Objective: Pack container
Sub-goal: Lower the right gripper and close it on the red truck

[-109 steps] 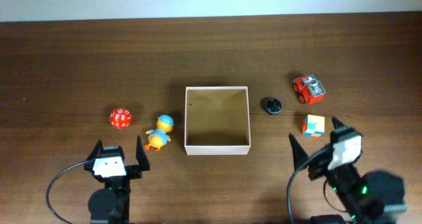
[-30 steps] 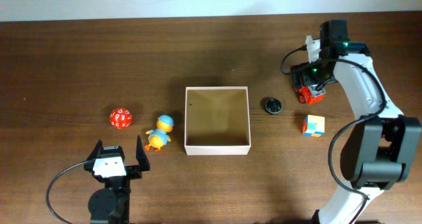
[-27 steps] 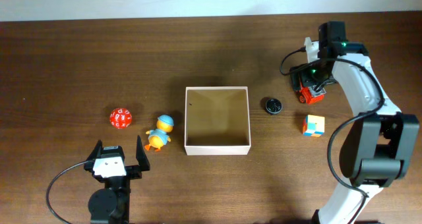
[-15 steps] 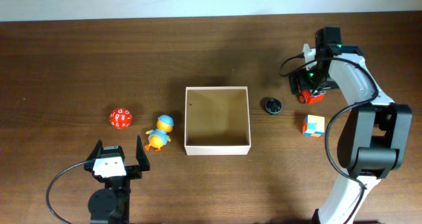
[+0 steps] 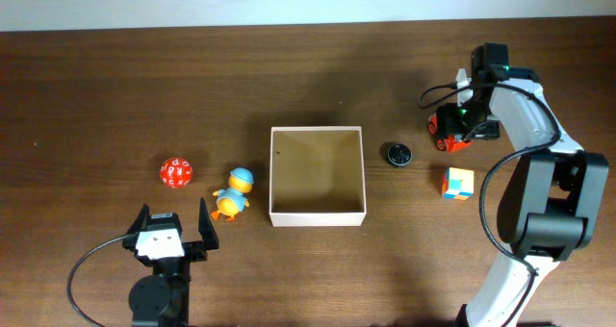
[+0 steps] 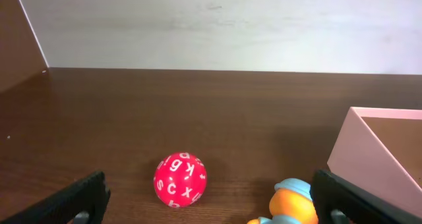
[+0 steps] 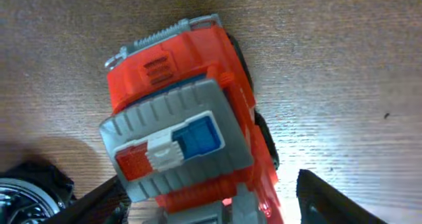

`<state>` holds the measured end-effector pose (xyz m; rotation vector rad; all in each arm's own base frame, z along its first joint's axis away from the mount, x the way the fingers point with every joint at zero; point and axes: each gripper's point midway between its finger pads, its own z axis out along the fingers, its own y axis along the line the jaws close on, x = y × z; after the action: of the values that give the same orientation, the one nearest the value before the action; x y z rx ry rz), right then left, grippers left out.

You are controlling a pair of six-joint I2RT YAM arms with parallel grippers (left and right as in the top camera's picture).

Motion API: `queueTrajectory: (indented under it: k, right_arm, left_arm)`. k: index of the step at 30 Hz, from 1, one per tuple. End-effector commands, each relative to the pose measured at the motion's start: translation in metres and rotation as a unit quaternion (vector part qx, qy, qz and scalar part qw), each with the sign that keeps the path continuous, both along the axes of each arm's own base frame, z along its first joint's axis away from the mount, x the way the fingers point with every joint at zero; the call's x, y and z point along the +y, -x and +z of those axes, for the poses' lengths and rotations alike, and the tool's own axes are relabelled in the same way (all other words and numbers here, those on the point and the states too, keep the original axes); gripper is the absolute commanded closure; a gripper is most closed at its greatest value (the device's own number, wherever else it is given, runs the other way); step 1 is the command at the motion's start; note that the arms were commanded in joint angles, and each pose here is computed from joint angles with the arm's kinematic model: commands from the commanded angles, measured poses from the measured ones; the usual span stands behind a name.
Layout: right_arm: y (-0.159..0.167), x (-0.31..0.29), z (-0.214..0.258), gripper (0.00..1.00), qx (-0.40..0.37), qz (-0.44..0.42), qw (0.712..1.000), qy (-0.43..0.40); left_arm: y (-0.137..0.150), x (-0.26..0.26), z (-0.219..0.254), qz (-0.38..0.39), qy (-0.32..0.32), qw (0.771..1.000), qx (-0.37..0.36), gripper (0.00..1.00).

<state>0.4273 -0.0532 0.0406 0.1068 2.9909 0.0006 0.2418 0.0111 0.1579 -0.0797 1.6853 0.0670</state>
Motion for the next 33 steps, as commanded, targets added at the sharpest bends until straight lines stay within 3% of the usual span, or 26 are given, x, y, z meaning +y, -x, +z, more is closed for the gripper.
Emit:
queueTrajectory:
  k: [1,4,14,20,26,29,33]
  right_arm:
    - [-0.004,0.007,-0.002,0.3,-0.001,-0.027,0.999,-0.029]
    - [-0.004,0.009,-0.002,0.34,-0.001,-0.044,0.998,-0.038]
    - [-0.003,0.01,-0.002,0.34,0.005,-0.143,0.988,-0.054]
    - [-0.022,0.007,0.002,0.24,-0.04,-0.017,0.999,-0.029]
    - [-0.022,0.007,0.001,0.23,-0.039,0.053,0.998,-0.016]
    - [-0.021,0.007,0.001,0.25,-0.038,0.053,0.998,-0.016]
    - [-0.021,0.007,0.001,0.36,-0.039,0.056,0.998,-0.016]
  left_arm:
    - [0.0,0.003,0.0,0.007,0.004,1.0,-0.002,0.01]
    - [0.0,0.003,0.0,0.007,0.004,1.0,-0.002,0.01]
    - [0.0,0.003,0.0,0.007,0.004,1.0,-0.002,0.01]
    - [0.0,0.003,0.0,0.007,0.004,1.0,-0.002,0.01]
    - [0.0,0.003,0.0,0.007,0.004,1.0,-0.002,0.01]
    - [0.0,0.003,0.0,0.007,0.004,1.0,-0.002,0.01]
    - [0.0,0.003,0.0,0.007,0.004,1.0,-0.002,0.01]
